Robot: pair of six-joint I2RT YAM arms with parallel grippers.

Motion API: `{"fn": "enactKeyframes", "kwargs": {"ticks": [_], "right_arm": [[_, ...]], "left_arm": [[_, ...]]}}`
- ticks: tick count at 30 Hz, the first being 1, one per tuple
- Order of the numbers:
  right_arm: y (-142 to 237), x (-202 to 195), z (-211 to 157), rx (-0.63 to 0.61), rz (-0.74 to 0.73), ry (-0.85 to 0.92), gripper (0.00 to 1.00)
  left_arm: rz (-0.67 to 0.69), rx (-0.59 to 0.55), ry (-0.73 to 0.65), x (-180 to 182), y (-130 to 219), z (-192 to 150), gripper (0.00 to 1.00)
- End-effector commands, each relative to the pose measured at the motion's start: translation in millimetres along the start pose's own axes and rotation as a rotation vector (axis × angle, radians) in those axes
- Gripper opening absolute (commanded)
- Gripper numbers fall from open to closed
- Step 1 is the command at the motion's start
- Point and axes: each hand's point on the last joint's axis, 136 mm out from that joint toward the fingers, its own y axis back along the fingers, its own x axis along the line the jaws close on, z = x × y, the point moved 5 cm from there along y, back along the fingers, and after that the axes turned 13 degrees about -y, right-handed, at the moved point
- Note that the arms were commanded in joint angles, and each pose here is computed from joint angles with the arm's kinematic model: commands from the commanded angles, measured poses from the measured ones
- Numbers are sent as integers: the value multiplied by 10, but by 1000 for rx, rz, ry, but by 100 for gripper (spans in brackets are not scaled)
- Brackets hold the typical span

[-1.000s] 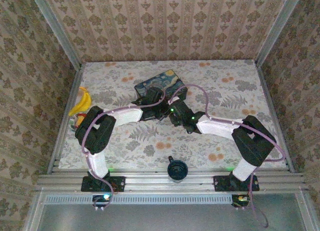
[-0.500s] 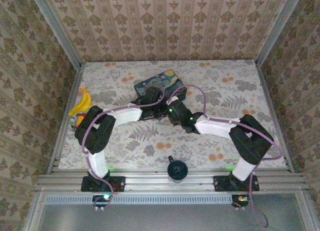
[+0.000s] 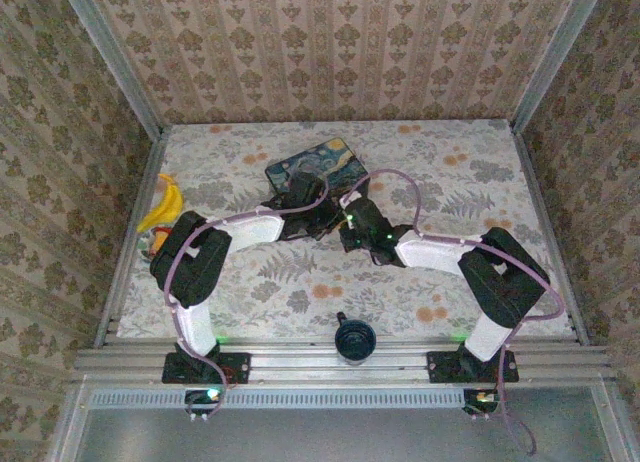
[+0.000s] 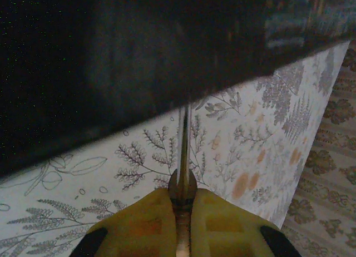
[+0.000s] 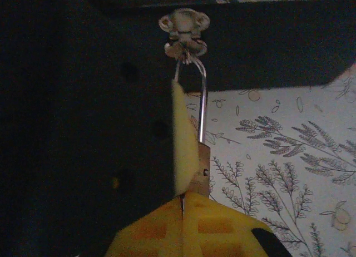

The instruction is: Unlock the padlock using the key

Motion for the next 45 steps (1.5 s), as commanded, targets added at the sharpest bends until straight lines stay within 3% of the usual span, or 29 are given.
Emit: {"fn": "enactKeyframes", "kwargs": {"ticks": [1,10,31,34,38,41,44,45], "right_arm": [[-74,-209,23,6,17,-150,6],[-116,-323,149,61,136,-421,0],[-328,-616,389,226,515,-1079,0],[-355,-618,371,238,517,-1108,0],[-351,-654,316,241,479,-1132,0],[-344,-679,274,237,459,-1151,0],[-357,-702,242,228,448,-1166,0],[-363,-708,237,225,445,-1166,0]], "left_arm": [[-113,98,-17,-321,101,-118,0],[-131,117,-12,-317,50,-143,0],[-160,159,15,-322,6,-212,0],[-176,169,33,-325,-24,-238,14],[-192,166,36,-334,-28,-242,24],[-197,151,27,-364,11,-226,54],[-196,132,18,-377,65,-200,59],[-193,122,15,-378,91,-189,68]]}}
